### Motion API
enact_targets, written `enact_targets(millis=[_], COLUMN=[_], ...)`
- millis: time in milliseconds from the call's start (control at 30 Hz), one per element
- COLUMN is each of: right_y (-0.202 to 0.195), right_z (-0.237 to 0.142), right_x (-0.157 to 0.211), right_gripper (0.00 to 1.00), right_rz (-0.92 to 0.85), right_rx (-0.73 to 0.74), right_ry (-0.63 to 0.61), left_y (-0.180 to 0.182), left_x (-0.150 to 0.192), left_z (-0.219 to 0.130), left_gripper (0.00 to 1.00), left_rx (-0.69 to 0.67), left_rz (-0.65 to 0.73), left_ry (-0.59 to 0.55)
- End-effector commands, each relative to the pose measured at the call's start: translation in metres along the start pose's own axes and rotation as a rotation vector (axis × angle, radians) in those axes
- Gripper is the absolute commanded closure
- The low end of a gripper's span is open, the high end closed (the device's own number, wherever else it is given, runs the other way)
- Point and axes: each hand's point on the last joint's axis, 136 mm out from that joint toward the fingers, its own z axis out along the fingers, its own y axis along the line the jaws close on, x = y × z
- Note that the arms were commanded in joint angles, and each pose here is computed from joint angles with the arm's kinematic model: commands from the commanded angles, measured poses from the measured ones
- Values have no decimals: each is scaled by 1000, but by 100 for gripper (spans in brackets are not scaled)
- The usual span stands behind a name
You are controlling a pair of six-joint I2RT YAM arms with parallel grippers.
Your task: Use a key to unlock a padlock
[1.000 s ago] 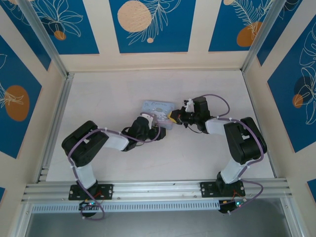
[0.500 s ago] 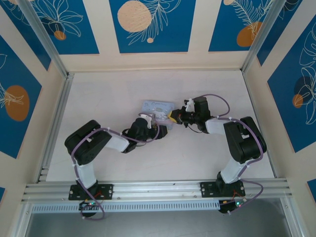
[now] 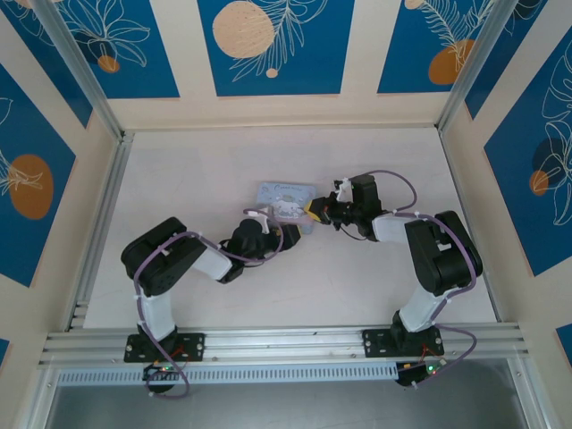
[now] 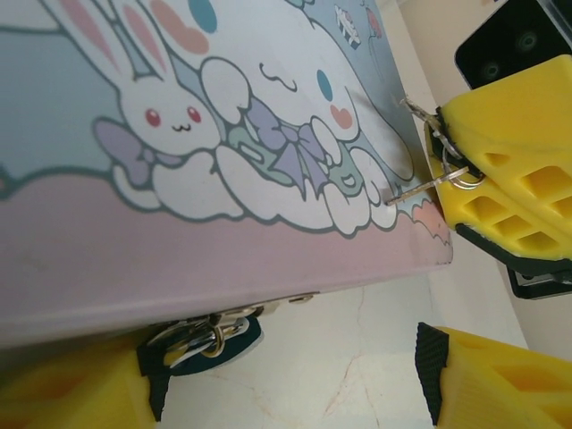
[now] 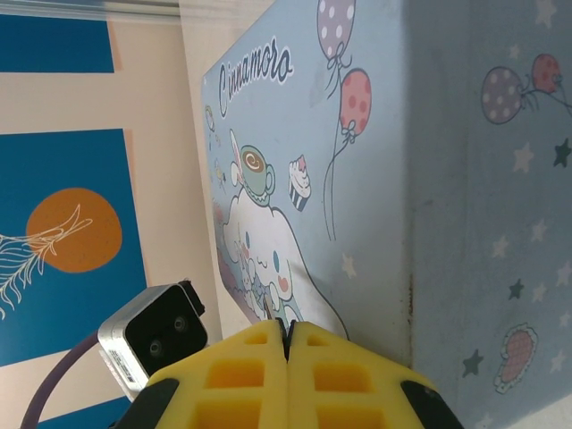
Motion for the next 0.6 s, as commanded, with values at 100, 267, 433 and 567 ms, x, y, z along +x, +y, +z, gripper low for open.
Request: enact_targets(millis=[100, 267, 433, 567], right_y=[-9, -8, -11, -10], right_z=[3, 3, 3, 3], right_x=[0, 1, 2, 2], right_gripper=[100, 100, 100, 100], right_rz=[27, 26, 29, 28], right_rx=[10, 8, 15, 15], right_ry=[11, 14, 16, 15], left_y=[13, 18, 7, -21], left_x=[4, 4, 6, 2], left_z=[-2, 1, 9, 8], left_gripper=[24, 23, 23, 24], left_rx=[-155, -222, -169, -33], left_rz=[78, 159, 174, 129], left_ry=[44, 65, 70, 36])
